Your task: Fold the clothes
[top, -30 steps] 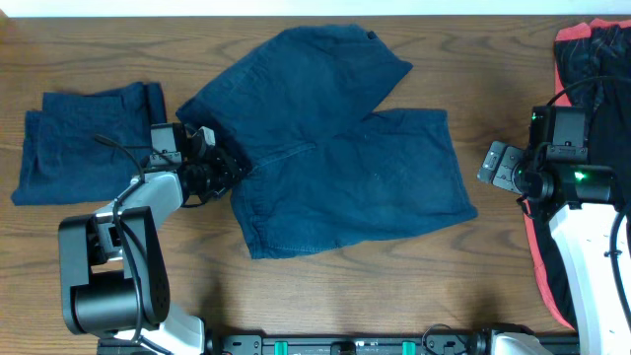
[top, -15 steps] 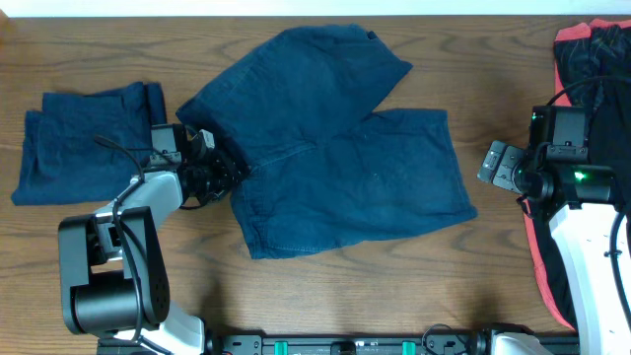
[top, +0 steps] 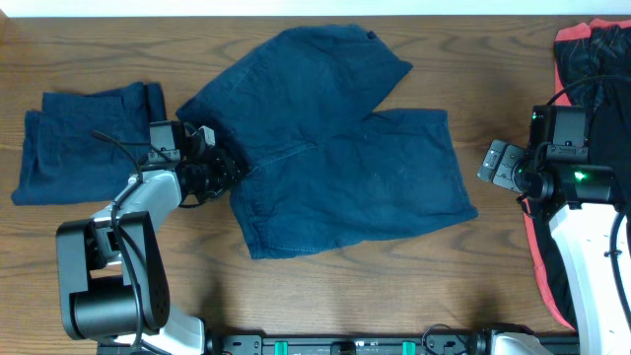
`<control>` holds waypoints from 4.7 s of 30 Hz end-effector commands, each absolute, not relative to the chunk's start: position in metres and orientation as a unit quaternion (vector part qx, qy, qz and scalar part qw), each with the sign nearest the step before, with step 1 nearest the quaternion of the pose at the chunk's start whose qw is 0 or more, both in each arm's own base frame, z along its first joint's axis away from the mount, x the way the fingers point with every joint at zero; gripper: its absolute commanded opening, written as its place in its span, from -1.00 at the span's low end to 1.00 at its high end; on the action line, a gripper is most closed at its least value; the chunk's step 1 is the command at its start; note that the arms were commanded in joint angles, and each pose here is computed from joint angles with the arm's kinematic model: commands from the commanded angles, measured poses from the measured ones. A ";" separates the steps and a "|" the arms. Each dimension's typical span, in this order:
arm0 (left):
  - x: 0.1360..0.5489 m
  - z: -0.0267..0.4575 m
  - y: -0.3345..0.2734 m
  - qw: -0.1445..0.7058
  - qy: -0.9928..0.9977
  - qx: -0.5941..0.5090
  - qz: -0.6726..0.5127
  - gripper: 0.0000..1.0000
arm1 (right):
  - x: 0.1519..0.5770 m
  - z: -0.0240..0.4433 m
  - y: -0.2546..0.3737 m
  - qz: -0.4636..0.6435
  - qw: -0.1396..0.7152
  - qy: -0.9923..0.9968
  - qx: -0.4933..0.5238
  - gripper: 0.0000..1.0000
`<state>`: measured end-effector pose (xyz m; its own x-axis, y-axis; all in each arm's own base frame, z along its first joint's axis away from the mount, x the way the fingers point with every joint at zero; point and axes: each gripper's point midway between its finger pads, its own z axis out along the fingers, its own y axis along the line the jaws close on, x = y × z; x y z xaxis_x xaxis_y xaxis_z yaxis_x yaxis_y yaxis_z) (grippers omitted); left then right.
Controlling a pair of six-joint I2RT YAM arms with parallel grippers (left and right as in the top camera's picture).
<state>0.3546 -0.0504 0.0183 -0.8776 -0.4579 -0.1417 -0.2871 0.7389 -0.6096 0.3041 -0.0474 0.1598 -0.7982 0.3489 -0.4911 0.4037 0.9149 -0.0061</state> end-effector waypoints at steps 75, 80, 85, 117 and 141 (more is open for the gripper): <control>0.271 0.095 0.015 0.159 0.948 -0.264 -0.082 -0.88 | 0.375 0.022 0.070 0.258 0.129 0.957 0.037 0.36; 0.260 0.080 0.023 0.125 0.953 -0.272 -0.049 -0.88 | 0.385 0.027 0.080 0.265 0.154 0.952 0.014 0.31; 0.247 0.060 0.041 0.084 0.956 -0.279 0.014 -0.88 | 0.395 0.031 0.092 0.267 0.179 0.947 -0.009 0.34; 0.253 0.029 0.059 0.057 0.954 -0.286 0.068 -0.88 | 0.374 -0.005 0.144 0.256 0.128 0.956 -0.069 0.20; 0.248 0.025 0.059 0.050 0.955 -0.285 0.069 -0.88 | 0.411 -0.002 0.180 0.243 0.218 0.941 -0.093 0.15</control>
